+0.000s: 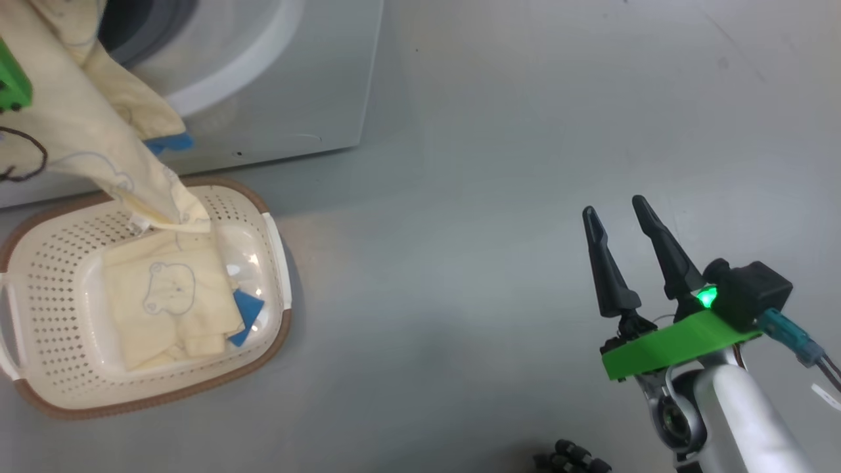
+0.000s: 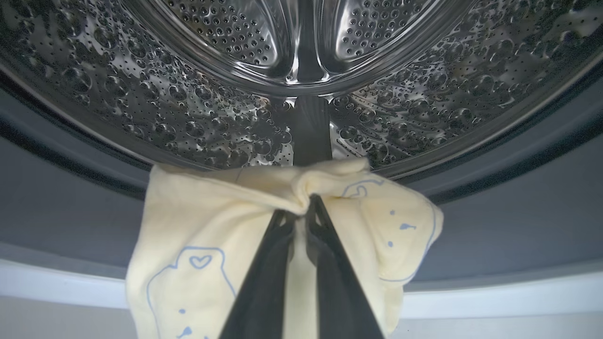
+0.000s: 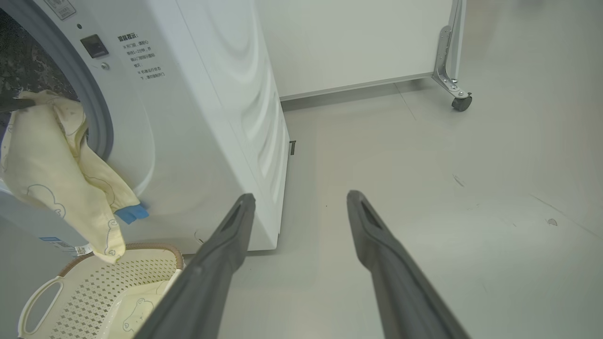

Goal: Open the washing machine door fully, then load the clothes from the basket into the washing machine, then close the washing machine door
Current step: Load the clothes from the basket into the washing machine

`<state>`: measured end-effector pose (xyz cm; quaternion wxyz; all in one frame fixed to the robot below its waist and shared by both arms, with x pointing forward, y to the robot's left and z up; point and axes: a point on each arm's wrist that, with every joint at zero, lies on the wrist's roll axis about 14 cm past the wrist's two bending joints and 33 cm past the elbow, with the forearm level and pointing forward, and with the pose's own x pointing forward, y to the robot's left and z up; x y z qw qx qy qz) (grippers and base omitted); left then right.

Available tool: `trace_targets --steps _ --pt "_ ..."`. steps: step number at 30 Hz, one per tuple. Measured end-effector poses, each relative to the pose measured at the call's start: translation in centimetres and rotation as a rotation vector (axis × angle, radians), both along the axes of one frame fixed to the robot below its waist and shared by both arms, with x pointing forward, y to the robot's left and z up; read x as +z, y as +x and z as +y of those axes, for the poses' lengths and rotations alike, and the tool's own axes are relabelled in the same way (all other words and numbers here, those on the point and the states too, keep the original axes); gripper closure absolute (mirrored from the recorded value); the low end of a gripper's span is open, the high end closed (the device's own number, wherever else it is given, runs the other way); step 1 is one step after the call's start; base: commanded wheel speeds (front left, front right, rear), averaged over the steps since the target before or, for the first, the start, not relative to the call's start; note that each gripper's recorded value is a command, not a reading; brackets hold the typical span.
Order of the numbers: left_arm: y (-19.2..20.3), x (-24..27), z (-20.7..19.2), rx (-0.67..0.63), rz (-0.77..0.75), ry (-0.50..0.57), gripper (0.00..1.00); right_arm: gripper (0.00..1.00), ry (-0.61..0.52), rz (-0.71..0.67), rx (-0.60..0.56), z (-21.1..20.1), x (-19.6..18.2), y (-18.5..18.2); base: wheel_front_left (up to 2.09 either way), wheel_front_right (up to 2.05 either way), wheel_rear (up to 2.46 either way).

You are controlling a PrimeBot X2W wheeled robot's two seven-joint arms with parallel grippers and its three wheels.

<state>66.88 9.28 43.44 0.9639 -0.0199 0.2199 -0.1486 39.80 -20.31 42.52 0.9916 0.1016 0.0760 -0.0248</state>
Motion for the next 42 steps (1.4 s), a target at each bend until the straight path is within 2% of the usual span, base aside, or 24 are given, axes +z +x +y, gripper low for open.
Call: trace_targets --steps 6,14,23,26,31,39,40,41,42 --pt "3.3 -0.6 0.2 -0.001 -0.031 0.032 1.00 0.00 0.005 0.042 -0.002 -0.1 -1.7 0.6 0.00 0.00 0.00" --pt "6.9 0.1 -0.3 0.005 -0.172 0.023 1.00 0.00 0.015 0.083 -0.017 -0.7 -3.3 0.9 0.00 0.00 0.00" --pt "11.1 3.7 0.4 0.068 -0.413 0.006 1.00 0.00 0.020 0.114 -0.028 -1.0 -4.5 1.3 0.00 0.00 0.00" --pt "12.0 5.1 0.4 0.076 -0.525 -0.009 1.00 0.00 0.021 0.118 -0.036 -1.4 -4.8 1.6 0.00 0.00 0.00" --pt "12.7 6.0 0.5 0.089 -0.622 -0.009 1.00 0.00 0.018 0.132 -0.047 -1.7 -5.2 1.4 0.00 0.00 0.00" --pt "12.8 0.8 2.2 0.132 -0.428 0.038 1.00 0.00 0.031 0.135 -0.037 -1.3 -5.5 1.7 0.00 0.00 0.00" --pt "12.7 0.3 2.3 0.136 -0.405 0.038 0.87 0.00 0.032 0.135 -0.035 -1.2 -5.6 1.8 0.00 0.00 0.00" --pt "12.6 -0.2 2.4 0.140 -0.376 0.039 0.55 0.00 0.034 0.135 -0.033 -1.2 -5.6 1.8 0.00 0.00 0.00" --pt "12.5 -0.8 2.5 0.140 -0.348 0.045 0.00 0.00 0.035 0.135 -0.031 -1.1 -5.7 1.9 0.00 0.00 0.00"
